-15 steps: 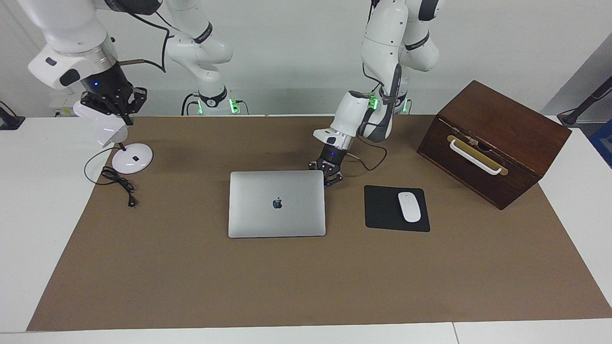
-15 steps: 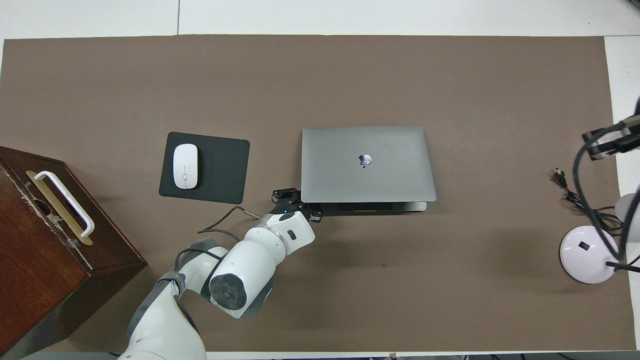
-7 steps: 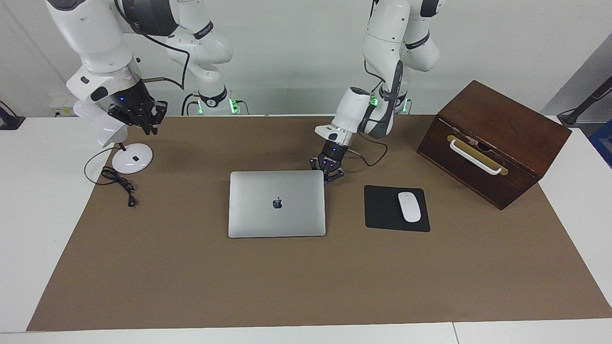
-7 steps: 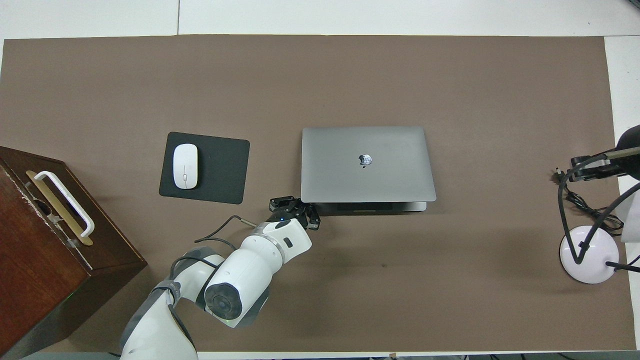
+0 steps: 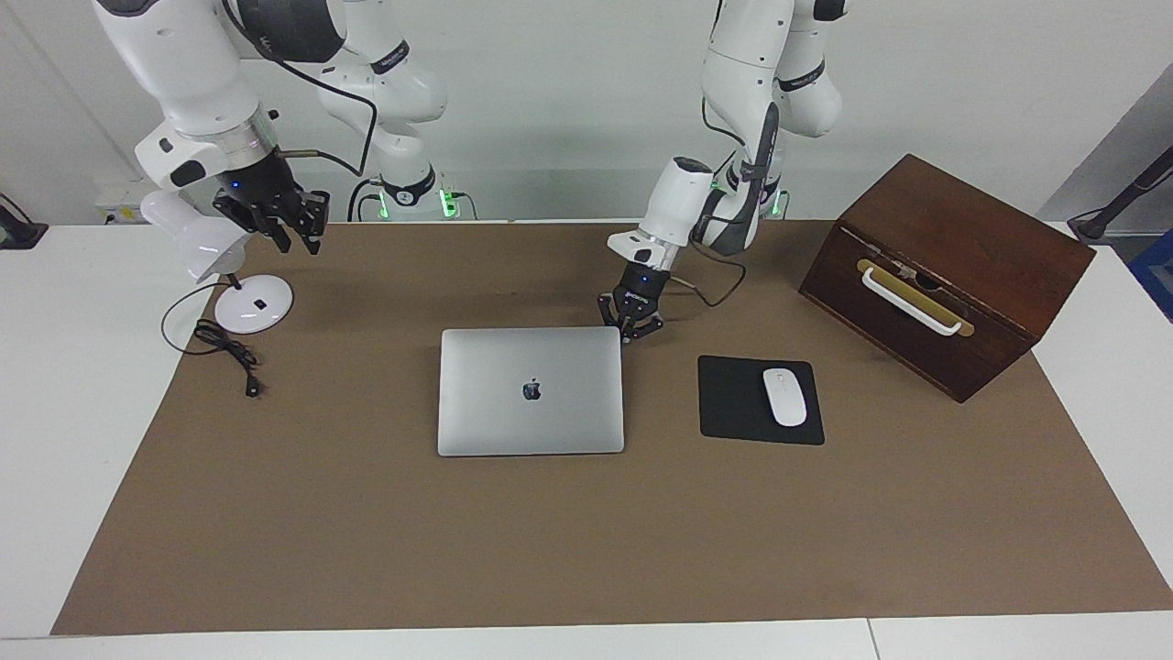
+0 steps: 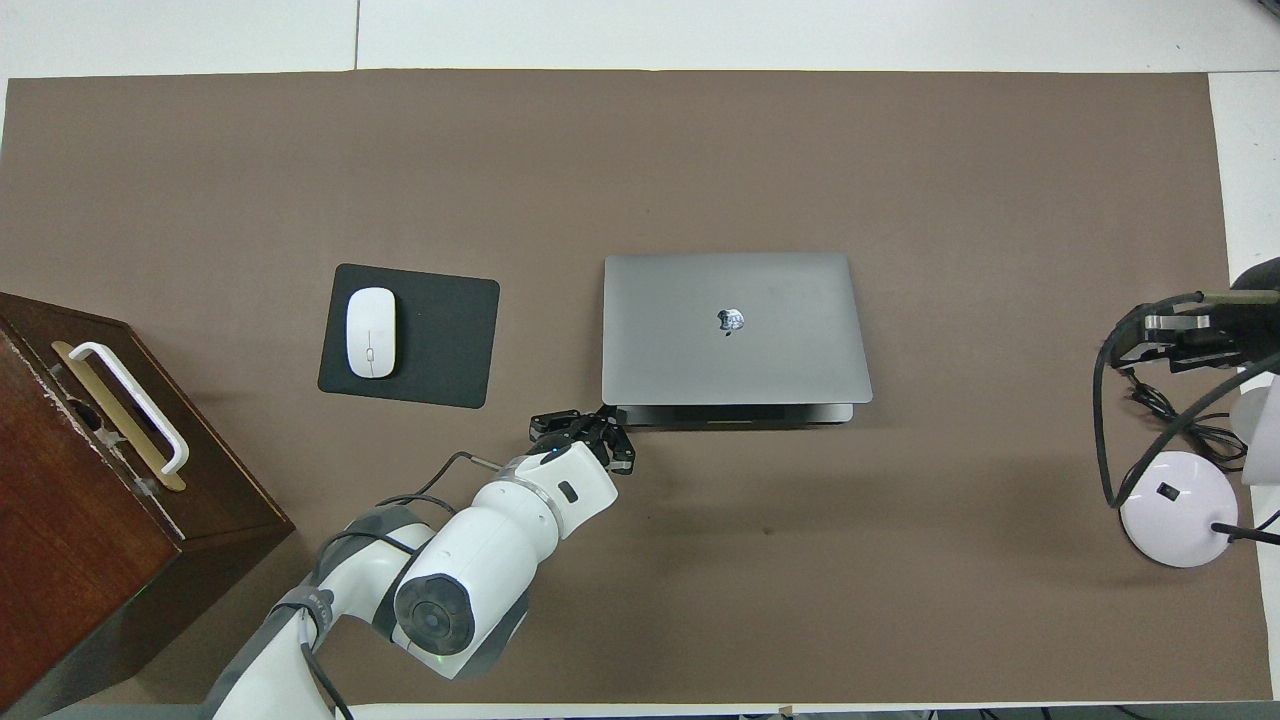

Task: Close laptop with both arms

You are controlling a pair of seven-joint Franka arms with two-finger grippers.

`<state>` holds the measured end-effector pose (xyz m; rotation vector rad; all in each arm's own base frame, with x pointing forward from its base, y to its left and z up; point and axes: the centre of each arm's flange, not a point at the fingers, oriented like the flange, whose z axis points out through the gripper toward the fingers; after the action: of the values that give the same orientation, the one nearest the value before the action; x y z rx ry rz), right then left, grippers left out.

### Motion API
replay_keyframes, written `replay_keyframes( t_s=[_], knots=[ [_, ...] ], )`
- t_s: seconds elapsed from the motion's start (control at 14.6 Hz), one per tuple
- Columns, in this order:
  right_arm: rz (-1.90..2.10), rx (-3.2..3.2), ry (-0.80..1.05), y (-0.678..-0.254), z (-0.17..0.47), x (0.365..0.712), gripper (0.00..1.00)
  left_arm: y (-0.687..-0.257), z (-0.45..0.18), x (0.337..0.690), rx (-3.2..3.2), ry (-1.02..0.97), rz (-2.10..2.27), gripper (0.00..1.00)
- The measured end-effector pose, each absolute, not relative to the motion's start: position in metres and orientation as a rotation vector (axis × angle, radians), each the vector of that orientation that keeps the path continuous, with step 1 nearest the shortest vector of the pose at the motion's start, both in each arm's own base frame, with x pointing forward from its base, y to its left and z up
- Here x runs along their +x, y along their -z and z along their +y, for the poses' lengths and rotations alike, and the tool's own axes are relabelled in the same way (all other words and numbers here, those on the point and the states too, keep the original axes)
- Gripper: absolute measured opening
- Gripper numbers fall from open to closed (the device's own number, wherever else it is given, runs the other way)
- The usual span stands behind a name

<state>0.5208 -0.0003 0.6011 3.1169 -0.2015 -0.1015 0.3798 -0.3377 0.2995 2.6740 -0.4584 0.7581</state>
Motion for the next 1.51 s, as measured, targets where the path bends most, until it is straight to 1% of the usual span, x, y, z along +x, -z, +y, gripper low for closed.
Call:
replay_keyframes(
  t_s=[0.07,0.14,0.27,0.34,0.55,0.82,1.17,1.51],
  knots=[
    [-0.208,3.12,0.102,-0.601,0.0,0.521,0.65,-0.313,-0.337,0.378,2.693,-0.719,-0.453,0.01],
    [-0.212,3.125,0.104,-0.601,0.0,0.521,0.77,-0.327,-0.336,0.376,2.714,-0.677,-0.453,0.01],
    [-0.22,3.132,0.11,-0.599,-0.001,0.521,0.97,-0.353,-0.33,0.368,2.767,-0.572,-0.458,0.01],
    [-0.226,3.132,0.115,-0.598,-0.001,0.52,1.0,-0.366,-0.325,0.364,2.797,-0.512,-0.46,0.01],
    [-0.281,3.125,0.134,-0.592,-0.001,0.518,1.0,-0.413,-0.305,0.359,2.877,-0.338,-0.449,0.01],
    [-0.298,3.123,0.132,-0.592,-0.001,0.516,1.0,-0.476,-0.275,0.374,2.948,-0.169,-0.448,0.01],
    [-0.309,3.123,0.124,-0.595,-0.002,0.514,1.0,-0.519,-0.236,0.398,2.98,-0.046,-0.55,0.01],
    [-0.428,3.108,0.119,-0.601,-0.012,0.508,1.0,-0.557,-0.171,0.427,2.981,-0.003,-0.606,0.01]
  ],
)
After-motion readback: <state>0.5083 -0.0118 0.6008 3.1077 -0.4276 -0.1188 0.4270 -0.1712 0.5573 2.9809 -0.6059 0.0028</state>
